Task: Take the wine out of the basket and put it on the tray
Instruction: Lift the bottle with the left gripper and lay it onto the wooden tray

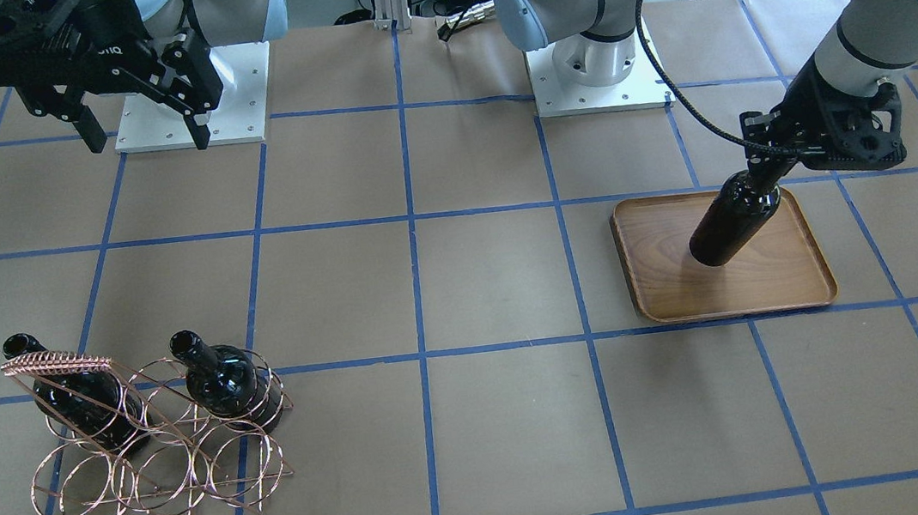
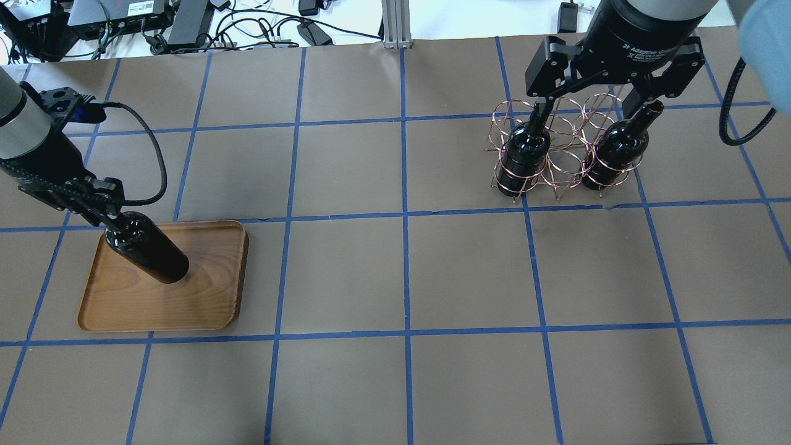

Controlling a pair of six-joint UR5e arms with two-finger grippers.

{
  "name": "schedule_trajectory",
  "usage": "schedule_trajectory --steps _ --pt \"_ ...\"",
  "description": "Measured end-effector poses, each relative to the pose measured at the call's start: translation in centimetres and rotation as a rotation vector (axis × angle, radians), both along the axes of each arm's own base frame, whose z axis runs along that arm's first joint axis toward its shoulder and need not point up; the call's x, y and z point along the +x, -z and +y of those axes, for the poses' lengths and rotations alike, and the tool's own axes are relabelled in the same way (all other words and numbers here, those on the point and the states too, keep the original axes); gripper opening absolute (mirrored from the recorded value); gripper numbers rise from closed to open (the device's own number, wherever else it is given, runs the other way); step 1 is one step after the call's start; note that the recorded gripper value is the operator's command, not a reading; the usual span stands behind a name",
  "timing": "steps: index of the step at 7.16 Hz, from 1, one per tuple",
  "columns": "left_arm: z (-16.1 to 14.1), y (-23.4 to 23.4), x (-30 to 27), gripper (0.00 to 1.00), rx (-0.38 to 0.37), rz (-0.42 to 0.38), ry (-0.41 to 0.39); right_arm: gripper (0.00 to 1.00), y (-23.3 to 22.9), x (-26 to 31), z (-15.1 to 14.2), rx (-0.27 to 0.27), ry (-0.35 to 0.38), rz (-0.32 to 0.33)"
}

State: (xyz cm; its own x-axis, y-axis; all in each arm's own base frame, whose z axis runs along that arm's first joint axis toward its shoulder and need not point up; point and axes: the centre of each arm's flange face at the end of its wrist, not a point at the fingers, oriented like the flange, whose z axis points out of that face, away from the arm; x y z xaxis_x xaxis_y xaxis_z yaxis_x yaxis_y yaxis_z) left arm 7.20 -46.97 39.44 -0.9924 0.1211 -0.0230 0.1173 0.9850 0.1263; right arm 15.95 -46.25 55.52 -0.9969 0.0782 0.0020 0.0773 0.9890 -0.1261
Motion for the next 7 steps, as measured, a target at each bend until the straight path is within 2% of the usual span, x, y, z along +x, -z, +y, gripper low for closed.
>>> schedule_trajectory --steps 2,6,7 --pt "0.5 0.8 3.4 0.0 0.004 0.015 -0.009 1.0 0.0 0.0 0.0 0.0 0.0 -0.001" --pt "0.1 1.2 3.5 0.0 -0.023 0.073 -0.039 1.0 0.0 0.1 0.0 0.0 -0.001 -0.004" --pt "0.0 1.4 3.6 0.17 -0.018 0.074 -0.037 1.0 0.0 0.1 0.0 0.0 -0.002 -0.004"
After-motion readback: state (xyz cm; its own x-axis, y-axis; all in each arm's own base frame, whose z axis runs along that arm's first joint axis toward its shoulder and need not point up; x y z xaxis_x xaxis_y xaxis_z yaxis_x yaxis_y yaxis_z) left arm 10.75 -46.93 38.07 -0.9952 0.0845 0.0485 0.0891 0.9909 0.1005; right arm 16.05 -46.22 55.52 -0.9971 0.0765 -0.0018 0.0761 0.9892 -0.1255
